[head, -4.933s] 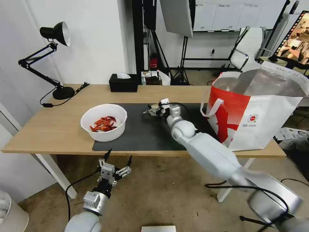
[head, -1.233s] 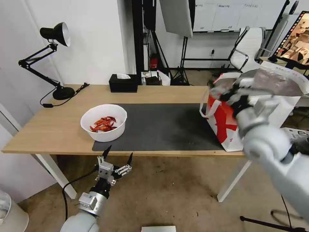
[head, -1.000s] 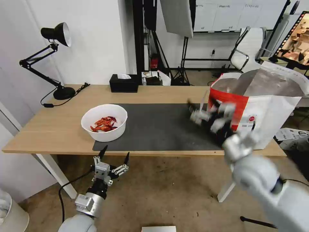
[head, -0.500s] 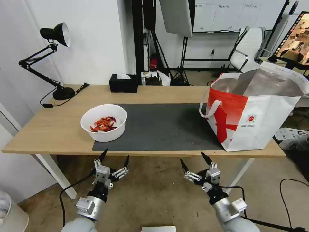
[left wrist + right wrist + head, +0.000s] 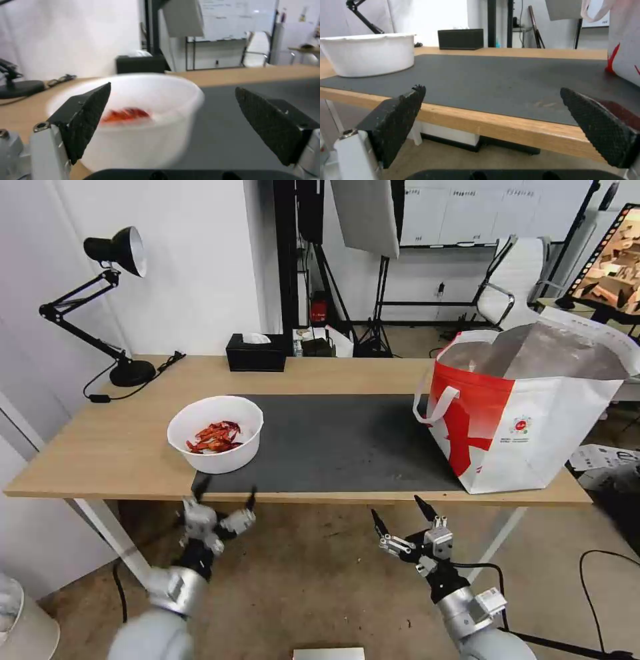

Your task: Pick up the trash from the table and place it into the takeout bag.

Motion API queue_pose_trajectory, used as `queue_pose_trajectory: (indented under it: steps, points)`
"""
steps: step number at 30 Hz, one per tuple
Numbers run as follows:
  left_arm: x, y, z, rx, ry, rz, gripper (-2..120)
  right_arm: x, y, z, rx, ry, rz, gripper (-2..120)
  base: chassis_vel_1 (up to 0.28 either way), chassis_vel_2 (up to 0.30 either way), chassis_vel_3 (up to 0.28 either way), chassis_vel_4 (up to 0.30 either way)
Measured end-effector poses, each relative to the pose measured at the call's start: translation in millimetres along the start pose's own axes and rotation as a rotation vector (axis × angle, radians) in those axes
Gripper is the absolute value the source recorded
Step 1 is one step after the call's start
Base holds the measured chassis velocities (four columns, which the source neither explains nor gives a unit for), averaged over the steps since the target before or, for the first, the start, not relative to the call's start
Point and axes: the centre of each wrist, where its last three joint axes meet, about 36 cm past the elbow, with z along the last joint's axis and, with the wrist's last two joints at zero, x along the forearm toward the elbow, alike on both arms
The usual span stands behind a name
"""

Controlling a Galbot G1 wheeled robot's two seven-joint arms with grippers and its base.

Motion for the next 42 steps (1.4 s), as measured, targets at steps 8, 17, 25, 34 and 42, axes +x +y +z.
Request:
queue_pose_trajectory:
  steps: [8,17,25,34,42]
  points:
    - [-67.9,79.5,-73.5,0.078,0.148,-0.03,100,-0.5,-0.1,-0.5,-0.001,0.0,0.0,100,0.0,0.0,0.0,0.0]
    - [-120.2,146.4,-105.3,0.205,0.564,-0.074,100,-0.8,-0.2,-0.8,-0.001,0.0,0.0,100,0.0,0.0,0.0,0.0]
    - [-137.0,177.7,-92.6,0.343,0.699,-0.098,100,-1.0,-0.2,-1.1,-0.001,-0.001,0.001,100,0.0,0.0,0.0,0.0]
    - [-149.9,187.3,-93.7,0.525,0.731,-0.097,100,-1.1,-0.3,-1.2,-0.001,-0.001,0.001,100,0.0,0.0,0.0,0.0]
    - [-154.1,179.9,-87.8,0.553,0.754,-0.102,72,-1.1,-0.3,-1.2,-0.001,-0.001,0.001,100,0.0,0.0,0.0,0.0]
